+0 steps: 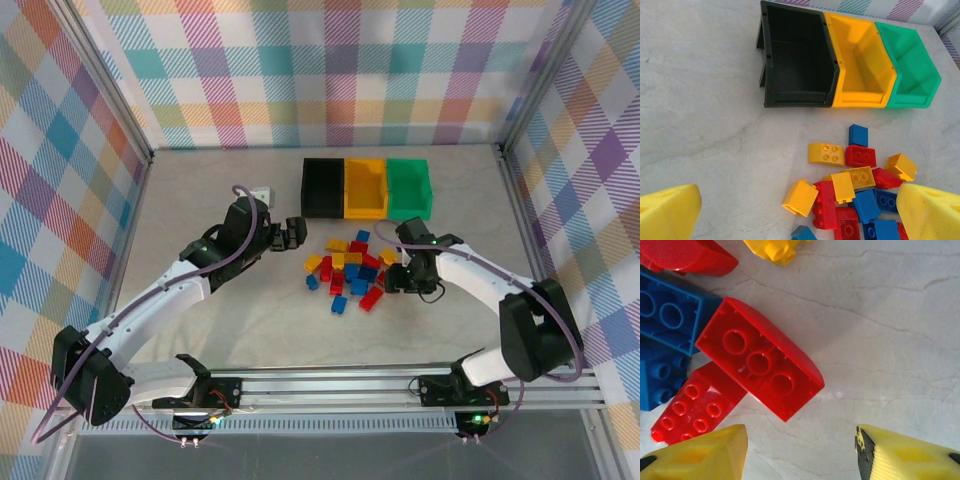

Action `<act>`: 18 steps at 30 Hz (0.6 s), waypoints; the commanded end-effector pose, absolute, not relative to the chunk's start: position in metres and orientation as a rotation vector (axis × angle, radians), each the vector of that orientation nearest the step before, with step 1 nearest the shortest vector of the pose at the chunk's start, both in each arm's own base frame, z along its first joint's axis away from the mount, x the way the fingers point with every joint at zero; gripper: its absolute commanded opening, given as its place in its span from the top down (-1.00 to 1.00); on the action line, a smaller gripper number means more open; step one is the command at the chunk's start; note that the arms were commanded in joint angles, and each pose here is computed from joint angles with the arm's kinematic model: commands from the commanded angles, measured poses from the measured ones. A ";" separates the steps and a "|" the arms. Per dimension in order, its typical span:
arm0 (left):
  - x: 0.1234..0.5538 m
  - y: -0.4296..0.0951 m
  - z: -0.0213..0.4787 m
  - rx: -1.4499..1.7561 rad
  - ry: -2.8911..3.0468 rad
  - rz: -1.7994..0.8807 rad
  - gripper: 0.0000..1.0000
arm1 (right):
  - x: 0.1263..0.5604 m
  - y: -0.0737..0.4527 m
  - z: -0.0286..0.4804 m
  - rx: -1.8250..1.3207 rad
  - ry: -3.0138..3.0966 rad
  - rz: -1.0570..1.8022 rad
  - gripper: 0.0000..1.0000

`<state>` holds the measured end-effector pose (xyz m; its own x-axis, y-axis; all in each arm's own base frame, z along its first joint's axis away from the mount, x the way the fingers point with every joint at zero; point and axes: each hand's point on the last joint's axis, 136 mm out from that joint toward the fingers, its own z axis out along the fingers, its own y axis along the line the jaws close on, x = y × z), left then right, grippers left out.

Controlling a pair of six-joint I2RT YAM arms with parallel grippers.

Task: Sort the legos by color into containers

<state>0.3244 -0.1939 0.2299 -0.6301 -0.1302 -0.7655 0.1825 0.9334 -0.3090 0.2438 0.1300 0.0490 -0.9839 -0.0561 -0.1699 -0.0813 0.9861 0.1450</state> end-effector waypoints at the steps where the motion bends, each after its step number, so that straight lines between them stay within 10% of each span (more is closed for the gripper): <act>1: 0.320 -0.191 0.254 0.043 2.165 -0.464 -0.99 | 0.257 0.135 0.053 -0.205 2.932 0.161 -0.18; 18: 0.317 -0.190 0.250 0.050 2.191 -0.459 -0.99 | 0.266 0.153 0.039 -0.269 2.996 0.140 -0.26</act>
